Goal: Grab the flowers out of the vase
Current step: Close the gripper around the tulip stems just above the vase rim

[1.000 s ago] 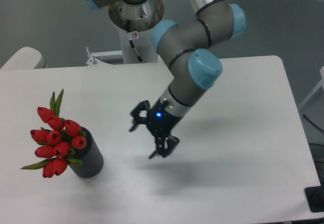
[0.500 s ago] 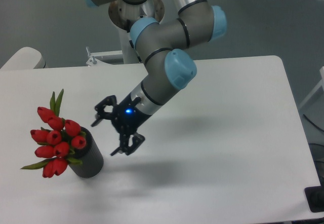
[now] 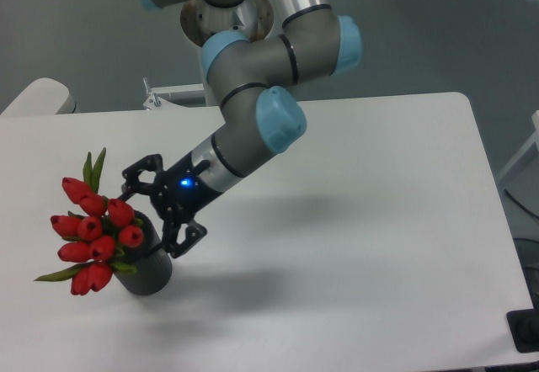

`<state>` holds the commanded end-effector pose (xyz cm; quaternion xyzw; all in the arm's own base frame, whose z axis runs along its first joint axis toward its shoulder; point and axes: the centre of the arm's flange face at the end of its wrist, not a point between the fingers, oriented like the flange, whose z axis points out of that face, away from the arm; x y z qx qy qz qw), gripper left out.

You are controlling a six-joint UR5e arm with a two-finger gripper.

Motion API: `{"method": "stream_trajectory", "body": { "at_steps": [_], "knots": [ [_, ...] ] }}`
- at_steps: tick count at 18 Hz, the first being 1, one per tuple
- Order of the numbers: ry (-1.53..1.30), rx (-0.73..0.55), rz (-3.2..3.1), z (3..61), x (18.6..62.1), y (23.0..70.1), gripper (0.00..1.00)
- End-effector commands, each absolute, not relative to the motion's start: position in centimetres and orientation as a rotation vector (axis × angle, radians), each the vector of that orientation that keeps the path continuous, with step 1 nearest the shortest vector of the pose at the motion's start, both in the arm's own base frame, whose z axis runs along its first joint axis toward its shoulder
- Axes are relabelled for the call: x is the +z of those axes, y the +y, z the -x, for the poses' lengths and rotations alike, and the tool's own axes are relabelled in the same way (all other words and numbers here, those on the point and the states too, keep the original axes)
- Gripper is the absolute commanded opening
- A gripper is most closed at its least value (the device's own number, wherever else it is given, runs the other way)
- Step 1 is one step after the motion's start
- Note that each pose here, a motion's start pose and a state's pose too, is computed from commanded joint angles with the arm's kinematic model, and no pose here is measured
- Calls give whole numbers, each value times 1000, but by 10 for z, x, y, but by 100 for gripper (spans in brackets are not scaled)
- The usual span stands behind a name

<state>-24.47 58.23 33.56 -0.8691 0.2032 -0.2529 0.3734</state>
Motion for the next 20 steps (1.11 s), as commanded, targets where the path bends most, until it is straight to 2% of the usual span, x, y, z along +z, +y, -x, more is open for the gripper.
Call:
{"method": "stream_trajectory", "body": {
  "at_steps": [5,6,7,9,10,11,15,20],
  "knots": [
    [525,-663,2205,240,328,586,100],
    [528,-659,2203,240,327,585,90],
    [530,-655,2200,240,327,585,73],
    [532,-646,2198,241,328,585,46],
    [533,-641,2197,241,328,585,36],
    [536,-632,2193,242,330,585,32],
    [528,-618,2191,248,332,581,22],
    [507,-635,2147,251,338,579,21]
  ]
}}
